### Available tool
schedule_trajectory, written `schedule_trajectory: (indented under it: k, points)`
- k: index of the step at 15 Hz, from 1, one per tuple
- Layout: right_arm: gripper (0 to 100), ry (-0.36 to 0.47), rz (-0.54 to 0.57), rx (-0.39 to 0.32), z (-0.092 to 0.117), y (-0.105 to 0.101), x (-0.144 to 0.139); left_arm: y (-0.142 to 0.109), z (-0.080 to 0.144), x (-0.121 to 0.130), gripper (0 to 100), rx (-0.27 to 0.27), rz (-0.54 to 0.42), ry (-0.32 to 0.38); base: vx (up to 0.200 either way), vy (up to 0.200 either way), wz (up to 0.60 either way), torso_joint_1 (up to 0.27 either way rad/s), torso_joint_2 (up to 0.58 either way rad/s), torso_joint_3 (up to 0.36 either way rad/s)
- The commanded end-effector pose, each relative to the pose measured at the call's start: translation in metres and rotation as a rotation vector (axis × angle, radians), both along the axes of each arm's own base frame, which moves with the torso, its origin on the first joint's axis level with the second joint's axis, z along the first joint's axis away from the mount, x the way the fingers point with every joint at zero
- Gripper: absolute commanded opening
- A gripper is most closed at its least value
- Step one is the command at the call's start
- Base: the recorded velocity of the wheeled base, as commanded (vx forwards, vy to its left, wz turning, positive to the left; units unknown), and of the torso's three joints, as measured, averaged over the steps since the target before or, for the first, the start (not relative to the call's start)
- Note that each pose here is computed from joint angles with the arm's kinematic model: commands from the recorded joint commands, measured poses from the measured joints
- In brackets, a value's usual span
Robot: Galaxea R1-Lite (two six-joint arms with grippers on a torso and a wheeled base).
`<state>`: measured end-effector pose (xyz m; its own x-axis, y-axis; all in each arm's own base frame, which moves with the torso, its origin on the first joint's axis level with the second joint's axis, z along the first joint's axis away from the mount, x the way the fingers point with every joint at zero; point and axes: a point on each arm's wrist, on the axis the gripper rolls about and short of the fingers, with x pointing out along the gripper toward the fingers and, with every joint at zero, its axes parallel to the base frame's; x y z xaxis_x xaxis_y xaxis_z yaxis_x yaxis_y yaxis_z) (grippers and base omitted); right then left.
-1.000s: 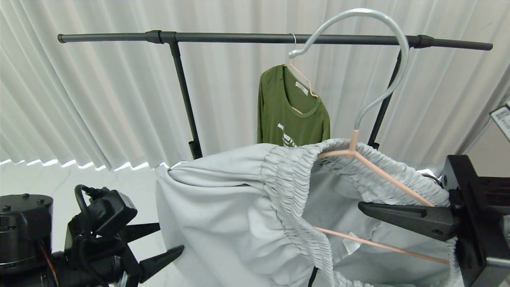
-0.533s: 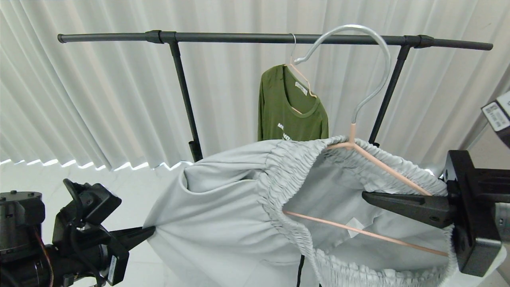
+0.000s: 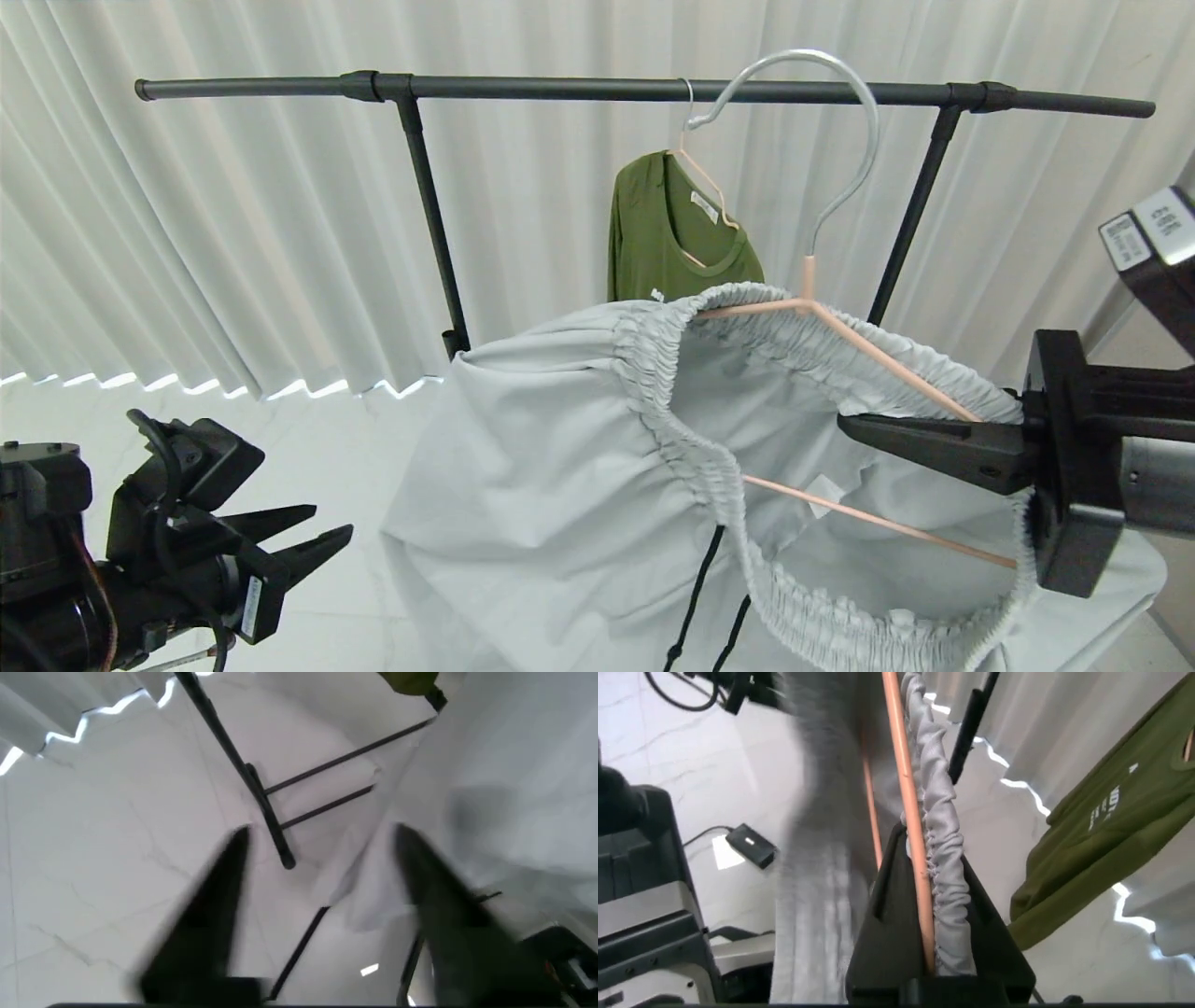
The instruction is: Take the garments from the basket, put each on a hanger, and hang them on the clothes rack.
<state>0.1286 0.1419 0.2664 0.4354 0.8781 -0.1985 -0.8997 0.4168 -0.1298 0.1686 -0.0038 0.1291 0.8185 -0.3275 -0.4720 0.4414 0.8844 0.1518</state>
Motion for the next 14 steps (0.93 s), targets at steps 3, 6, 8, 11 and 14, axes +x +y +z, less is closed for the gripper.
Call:
schedule_trajectory:
  k: [3, 6, 8, 11, 14]
  points:
    - [0, 0.001, -0.044, 0.000, -0.005, 0.008, 0.021, -0.001, 0.008, -0.006, 100, -0.006, -0.007, -0.046, 0.000, 0.000, 0.00, 0.000, 0.00, 0.000]
    - [0, 0.012, -0.102, -0.010, -0.007, 0.005, 0.038, -0.002, 0.018, -0.012, 100, -0.033, -0.043, -0.099, 0.000, 0.000, 0.00, 0.000, 0.00, 0.000]
    - [0, 0.025, -0.148, -0.021, -0.011, 0.001, 0.049, -0.005, 0.027, -0.018, 100, -0.048, -0.084, -0.151, 0.000, 0.000, 0.00, 0.000, 0.00, 0.000]
    - [0, 0.046, -0.190, -0.027, -0.014, -0.003, 0.059, -0.006, 0.033, -0.026, 100, -0.045, -0.092, -0.193, 0.000, 0.000, 0.00, 0.000, 0.00, 0.000]
    - [0, 0.070, -0.269, -0.044, -0.020, -0.019, 0.065, -0.005, 0.035, -0.024, 100, -0.041, -0.084, -0.199, 0.000, 0.000, 0.00, 0.000, 0.00, 0.000]
